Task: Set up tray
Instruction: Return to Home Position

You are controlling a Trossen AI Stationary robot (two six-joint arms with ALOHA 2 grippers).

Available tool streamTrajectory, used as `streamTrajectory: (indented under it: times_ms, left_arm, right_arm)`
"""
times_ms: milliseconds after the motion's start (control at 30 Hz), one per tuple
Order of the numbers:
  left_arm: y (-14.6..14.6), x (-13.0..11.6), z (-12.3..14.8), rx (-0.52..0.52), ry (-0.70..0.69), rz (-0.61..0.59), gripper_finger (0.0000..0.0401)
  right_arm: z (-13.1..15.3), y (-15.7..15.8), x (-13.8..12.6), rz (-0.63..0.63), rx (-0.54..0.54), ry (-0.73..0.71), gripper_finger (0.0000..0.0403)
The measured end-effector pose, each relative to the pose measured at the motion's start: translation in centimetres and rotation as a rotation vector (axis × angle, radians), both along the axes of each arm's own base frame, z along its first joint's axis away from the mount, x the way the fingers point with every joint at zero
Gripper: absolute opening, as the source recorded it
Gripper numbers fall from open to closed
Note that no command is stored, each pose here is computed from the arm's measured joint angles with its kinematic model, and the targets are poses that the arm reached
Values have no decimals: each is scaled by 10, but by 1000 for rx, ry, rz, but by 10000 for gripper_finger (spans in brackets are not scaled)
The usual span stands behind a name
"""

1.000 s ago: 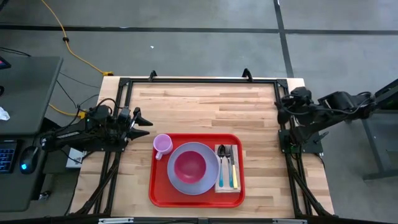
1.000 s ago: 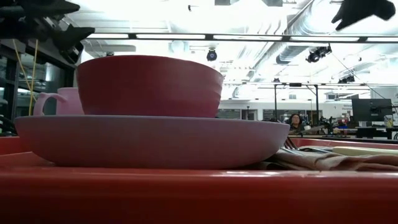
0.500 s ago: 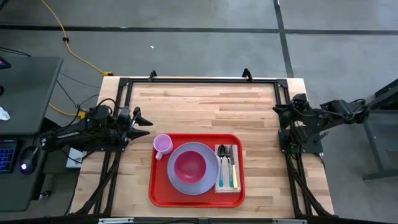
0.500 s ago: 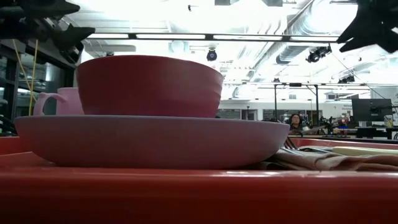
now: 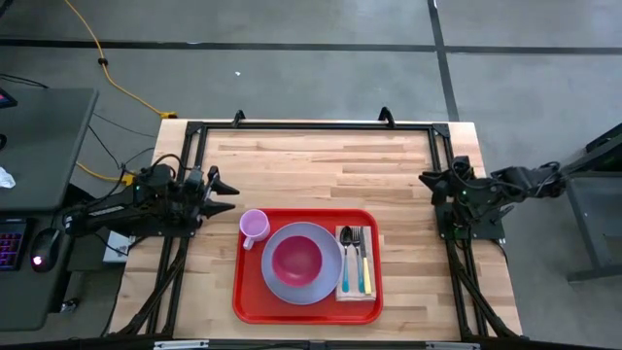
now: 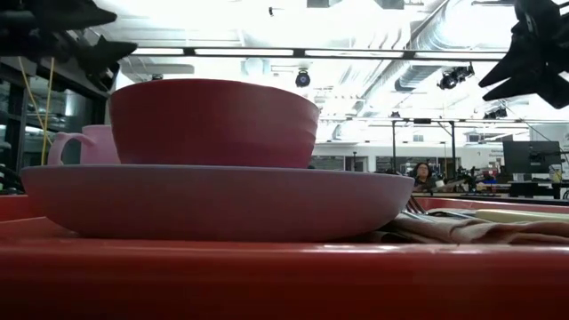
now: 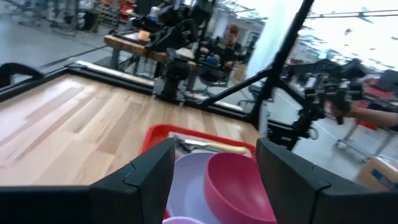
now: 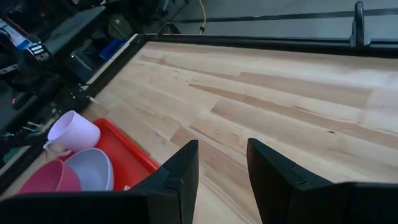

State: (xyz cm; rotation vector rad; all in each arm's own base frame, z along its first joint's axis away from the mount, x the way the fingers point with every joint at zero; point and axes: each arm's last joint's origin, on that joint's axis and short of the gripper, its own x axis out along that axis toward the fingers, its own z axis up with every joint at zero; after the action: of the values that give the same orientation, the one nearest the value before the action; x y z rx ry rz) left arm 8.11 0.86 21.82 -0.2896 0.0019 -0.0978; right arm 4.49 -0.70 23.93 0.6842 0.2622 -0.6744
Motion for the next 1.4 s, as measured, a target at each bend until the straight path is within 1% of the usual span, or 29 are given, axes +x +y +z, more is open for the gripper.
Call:
streamTrajectory:
  times_ms: [100, 233, 367, 400, 467, 667, 933, 1100, 1233, 1400]
  left_arm:
    - [1, 1, -3, -2, 13, 31, 255]
    - [3, 8, -16, 2, -45, 31, 255]
    - [4, 15, -37, -49, -101, 25, 255]
    - [4, 15, -39, -57, -103, 22, 255]
    - [4, 15, -39, -68, -87, 25, 255]
    - [4, 14, -38, -20, -104, 33, 255]
    - [5, 15, -44, -15, -51, 42, 255]
    - [5, 15, -43, 8, -57, 46, 255]
    - [5, 15, -43, 11, -57, 46, 255]
    - [5, 15, -43, 19, -57, 46, 255]
  right_arm:
    - [-5, 0, 0, -4, 4, -20, 113]
    - [-9, -1, -1, -13, 3, -38, 113]
    - [-14, -1, -1, -19, 18, -51, 113]
    - [-15, 0, 0, -19, 19, -50, 113]
    - [-17, 0, 1, -21, 20, -52, 113]
    - [-25, 1, 3, -31, 31, -43, 113]
    - [-25, 0, 3, -41, 14, -30, 113]
    - [-25, 0, 3, -52, 2, -38, 113]
    - [-19, 1, 7, -26, -31, -79, 113]
    - [-9, 3, 12, 36, -101, -121, 113]
